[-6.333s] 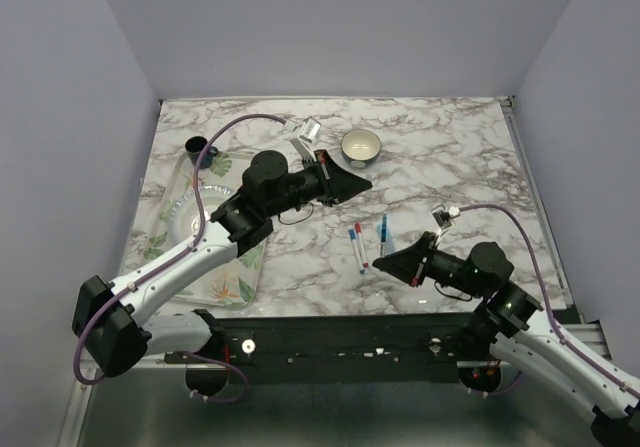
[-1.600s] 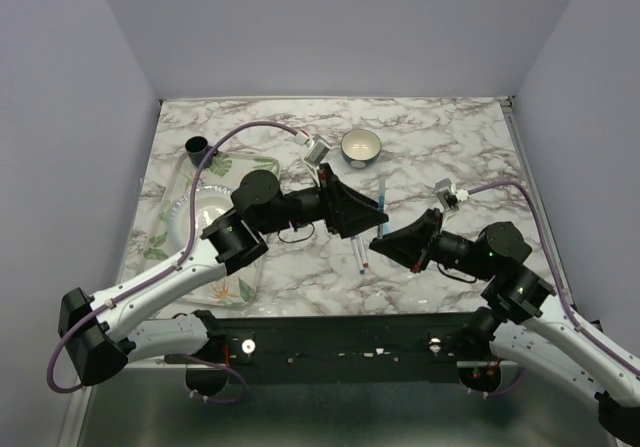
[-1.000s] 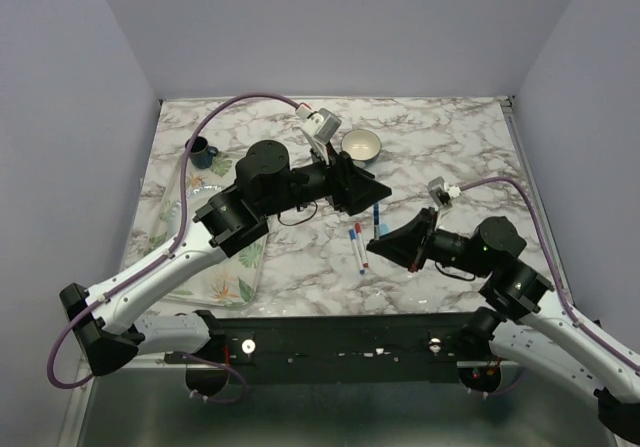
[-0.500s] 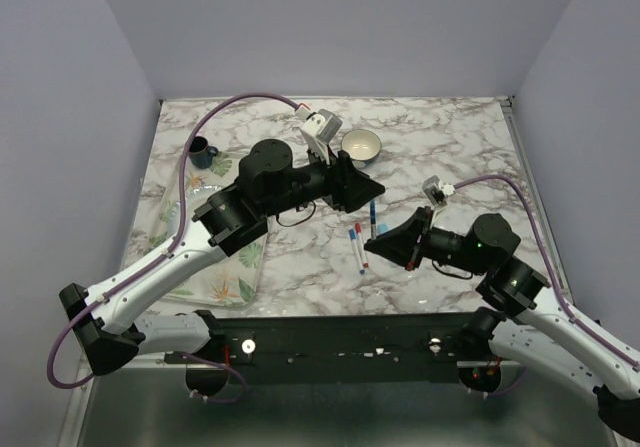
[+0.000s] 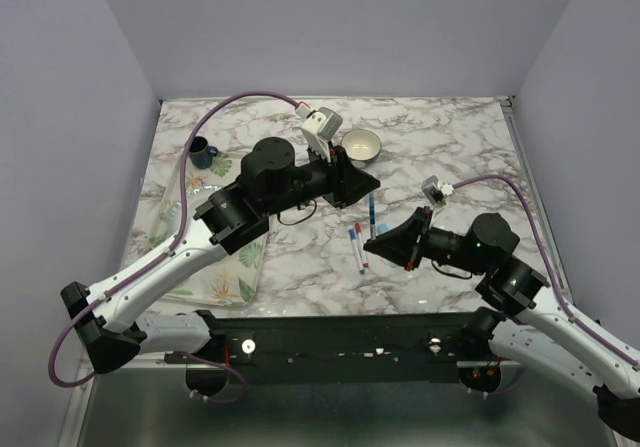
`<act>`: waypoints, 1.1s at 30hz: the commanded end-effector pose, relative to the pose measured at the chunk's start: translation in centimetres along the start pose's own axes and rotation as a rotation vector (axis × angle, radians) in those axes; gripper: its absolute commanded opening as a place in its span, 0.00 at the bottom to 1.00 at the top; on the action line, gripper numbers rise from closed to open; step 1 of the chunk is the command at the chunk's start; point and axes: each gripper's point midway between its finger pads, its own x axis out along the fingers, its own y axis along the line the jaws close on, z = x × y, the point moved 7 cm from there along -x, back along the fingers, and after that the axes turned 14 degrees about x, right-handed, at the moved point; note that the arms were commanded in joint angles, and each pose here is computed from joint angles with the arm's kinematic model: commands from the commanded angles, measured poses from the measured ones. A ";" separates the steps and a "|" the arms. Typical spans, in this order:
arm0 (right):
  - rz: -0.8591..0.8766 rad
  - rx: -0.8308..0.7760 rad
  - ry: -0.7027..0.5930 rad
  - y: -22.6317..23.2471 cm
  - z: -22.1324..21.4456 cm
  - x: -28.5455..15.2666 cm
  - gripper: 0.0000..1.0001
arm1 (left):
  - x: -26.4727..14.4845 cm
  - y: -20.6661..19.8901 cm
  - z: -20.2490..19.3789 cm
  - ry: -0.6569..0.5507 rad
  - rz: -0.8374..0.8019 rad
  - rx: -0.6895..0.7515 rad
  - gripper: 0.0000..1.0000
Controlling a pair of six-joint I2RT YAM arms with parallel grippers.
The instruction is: Insert the pens into the pen caps
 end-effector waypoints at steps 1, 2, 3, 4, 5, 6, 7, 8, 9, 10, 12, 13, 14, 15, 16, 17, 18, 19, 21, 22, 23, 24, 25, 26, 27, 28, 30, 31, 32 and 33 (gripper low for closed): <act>0.024 -0.003 0.010 0.9 0.4 -0.2 0.01 | 0.4 -0.3 0.3 0.016 -0.022 -0.021 0.20; 0.022 -0.004 0.004 0.9 0.5 -0.2 0.01 | 0.4 -0.3 0.0 0.027 -0.027 -0.031 0.15; 0.018 -0.006 -0.006 0.9 0.6 -0.3 0.01 | 0.4 -0.5 -0.2 0.035 -0.050 -0.039 0.07; 0.013 -0.008 -0.015 1.0 0.8 -0.3 0.01 | 0.3 -0.6 -0.4 0.037 -0.058 -0.049 0.03; -0.009 -0.016 -0.041 0.9 1.3 -0.4 0.01 | 0.5 -0.5 -1.4 0.040 -0.061 -0.086 0.00; -0.012 -0.026 -0.057 1.1 1.5 -0.4 0.01 | -0.1 -0.9 -1.4 0.018 -0.088 -0.116 0.00; -0.014 -0.042 -0.073 1.1 1.8 -0.5 0.01 | -0.2 -1.0 -1.7 0.001 -0.105 -0.144 0.00; -0.014 -0.055 -0.097 1.3 2.2 -0.5 0.01 | -0.2 -1.0 -2.7 -0.016 -0.124 -0.198 0.00; -0.003 -0.068 -0.112 1.8 2.8 -0.6 0.01 | -0.6 -1.3 -2.6 -0.032 -0.143 -0.215 0.00; -0.002 -0.078 -0.125 2.1 3.1 -0.7 0.01 | -0.7 -1.4 -2.9 -0.028 -0.159 -0.228 0.00; -0.013 -0.092 -0.156 2.5 3.9 -0.7 0.01 | -0.9 -1.6 -3.5 -0.016 -0.167 -0.263 0.00; -0.008 -0.105 -0.173 3.1 4.6 -0.8 0.01 | -1.0 -1.7 -3.7 -0.007 -0.174 -0.275 0.00; -0.012 -0.114 -0.193 3.4 5.1 -0.8 0.01 | -1.0 -1.5 -4.1 0.005 -0.167 -0.286 0.00; -0.006 -0.125 -0.209 3.7 5.5 -0.9 0.01 | -1.1 -1.5 -4.4 0.014 -0.168 -0.294 0.00; -0.004 -0.144 -0.228 4.0 6.0 -1.0 0.01 | -1.2 -1.6 -4.5 0.021 -0.173 -0.312 0.00; 0.008 -0.158 -0.259 4.3 6.6 -0.9 0.01 | -1.2 -1.6 -5.0 0.032 -0.180 -0.324 0.00; 0.016 -0.169 -0.270 4.5 6.8 -0.9 0.01 | -1.1 -1.7 -5.3 0.036 -0.186 -0.336 0.00; 0.021 -0.184 -0.277 4.7 7.1 -0.8 0.01 | -1.0 -1.7 -5.6 0.046 -0.192 -0.355 0.00; 0.008 -0.184 -0.284 5.2 8.0 -0.5 0.01 | -1.0 -1.7 -6.3 0.068 -0.199 -0.371 0.00; 0.001 -0.191 -0.283 5.3 8.3 -0.4 0.01 | -0.9 -1.8 -6.6 0.078 -0.206 -0.371 0.00; 0.011 -0.199 -0.291 5.9 8.9 -0.4 0.01 | -0.9 -1.8 -7.2 0.096 -0.202 -0.376 0.00; 0.007 -0.202 -0.286 5.9 9.1 -0.1 0.01 | -1.0 -1.9 -7.5 0.107 -0.205 -0.382 0.00; 0.006 -0.211 -0.288 6.0 9.3 0.0 0.01 | -1.1 -2.0 -7.8 0.114 -0.209 -0.386 0.00; 0.004 -0.218 -0.296 6.2 9.6 0.0 0.01 | -1.1 -2.4 -8.3 0.128 -0.217 -0.391 0.00; 0.004 -0.228 -0.311 6.6 10.1 0.0 0.01 | -1.1 -2.4 -8.5 0.134 -0.216 -0.392 0.00; -0.019 -0.233 -0.301 6.3 10.1 0.1 0.01 | -1.2 -2.6 -8.8 0.141 -0.219 -0.394 0.00; -0.036 -0.244 -0.337 6.6 10.8 -0.2 0.01 | -1.4 -2.9 -9.5 0.166 -0.215 -0.395 0.00; -0.040 -0.259 -0.349 6.8 11.1 -0.3 0.01 | -1.4 -3.0 -9.7 0.177 -0.211 -0.395 0.00; -0.047 -0.263 -0.360 6.8 11.4 -0.3 0.01 | -1.5 -3.0 -10.2 0.200 -0.201 -0.397 0.00; -0.051 -0.271 -0.369 7.1 11.8 -0.4 0.01 | -1.5 -3.0 -10.5 0.212 -0.196 -0.399 0.00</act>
